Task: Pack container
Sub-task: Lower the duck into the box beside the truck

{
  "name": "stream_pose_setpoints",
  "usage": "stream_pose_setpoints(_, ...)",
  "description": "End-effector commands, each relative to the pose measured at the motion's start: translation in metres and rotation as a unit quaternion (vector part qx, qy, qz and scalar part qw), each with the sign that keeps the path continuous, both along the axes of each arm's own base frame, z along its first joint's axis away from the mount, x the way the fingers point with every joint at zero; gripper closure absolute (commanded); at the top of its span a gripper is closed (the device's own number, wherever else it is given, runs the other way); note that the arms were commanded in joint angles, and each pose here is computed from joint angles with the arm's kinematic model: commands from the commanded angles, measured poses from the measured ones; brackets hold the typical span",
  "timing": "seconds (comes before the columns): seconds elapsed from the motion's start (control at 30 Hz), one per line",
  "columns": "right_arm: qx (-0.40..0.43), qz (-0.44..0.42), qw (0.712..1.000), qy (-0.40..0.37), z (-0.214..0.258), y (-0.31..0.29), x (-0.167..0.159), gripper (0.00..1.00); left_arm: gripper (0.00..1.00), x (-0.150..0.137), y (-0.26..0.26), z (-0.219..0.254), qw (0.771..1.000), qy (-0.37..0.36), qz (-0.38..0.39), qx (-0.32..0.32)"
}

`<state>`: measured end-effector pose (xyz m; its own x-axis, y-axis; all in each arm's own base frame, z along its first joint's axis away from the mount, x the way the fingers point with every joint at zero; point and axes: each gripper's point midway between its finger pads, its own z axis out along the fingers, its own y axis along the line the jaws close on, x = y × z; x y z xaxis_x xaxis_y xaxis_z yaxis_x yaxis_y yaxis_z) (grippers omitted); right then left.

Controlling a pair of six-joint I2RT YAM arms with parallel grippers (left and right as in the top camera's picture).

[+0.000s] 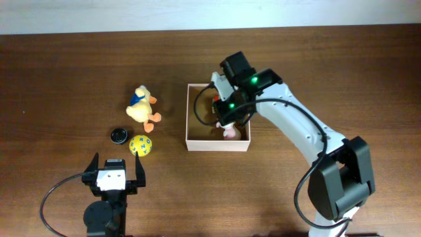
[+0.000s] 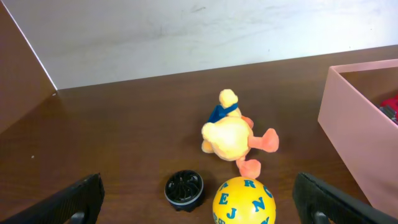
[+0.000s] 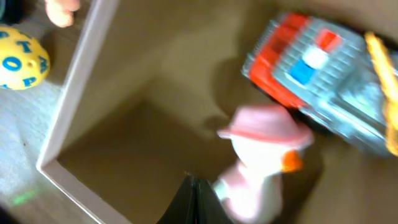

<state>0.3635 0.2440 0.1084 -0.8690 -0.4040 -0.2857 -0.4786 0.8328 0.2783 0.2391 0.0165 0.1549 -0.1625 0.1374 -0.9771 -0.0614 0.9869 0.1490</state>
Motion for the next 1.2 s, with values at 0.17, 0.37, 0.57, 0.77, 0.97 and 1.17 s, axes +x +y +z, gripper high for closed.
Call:
stream_pose_setpoints(0.17,-0.010,0.031,0.999,0.032,-0.055,0.018,-0.011,0.96,0.01,0.000,0.000,-0.002,1.000,0.000,-0.004,0.009)
stream_pose_setpoints(0.37,-0.038,0.025,0.998,0.039,-0.074,0.011,-0.009,0.96,0.01,0.000,0.000,-0.002,1.000,0.000,-0.004,0.009)
stream_pose_setpoints(0.57,-0.090,0.006,0.996,0.012,-0.077,-0.010,0.004,0.96,0.01,0.000,0.000,-0.002,1.000,0.000,-0.004,0.009)
stream_pose_setpoints(0.77,-0.104,-0.011,0.994,0.010,-0.073,-0.025,0.012,0.96,0.01,0.000,0.000,-0.002,1.000,0.000,-0.004,0.009)
stream_pose_setpoints(0.97,-0.114,-0.025,0.993,-0.010,-0.058,-0.035,0.029,0.96,0.01,0.000,0.000,-0.002,1.000,0.000,-0.004,0.009)
stream_pose_setpoints(1.17,-0.084,-0.011,0.996,-0.022,-0.040,-0.021,0.037,0.96,0.01,0.000,0.000,-0.002,1.000,0.000,-0.004,0.009)
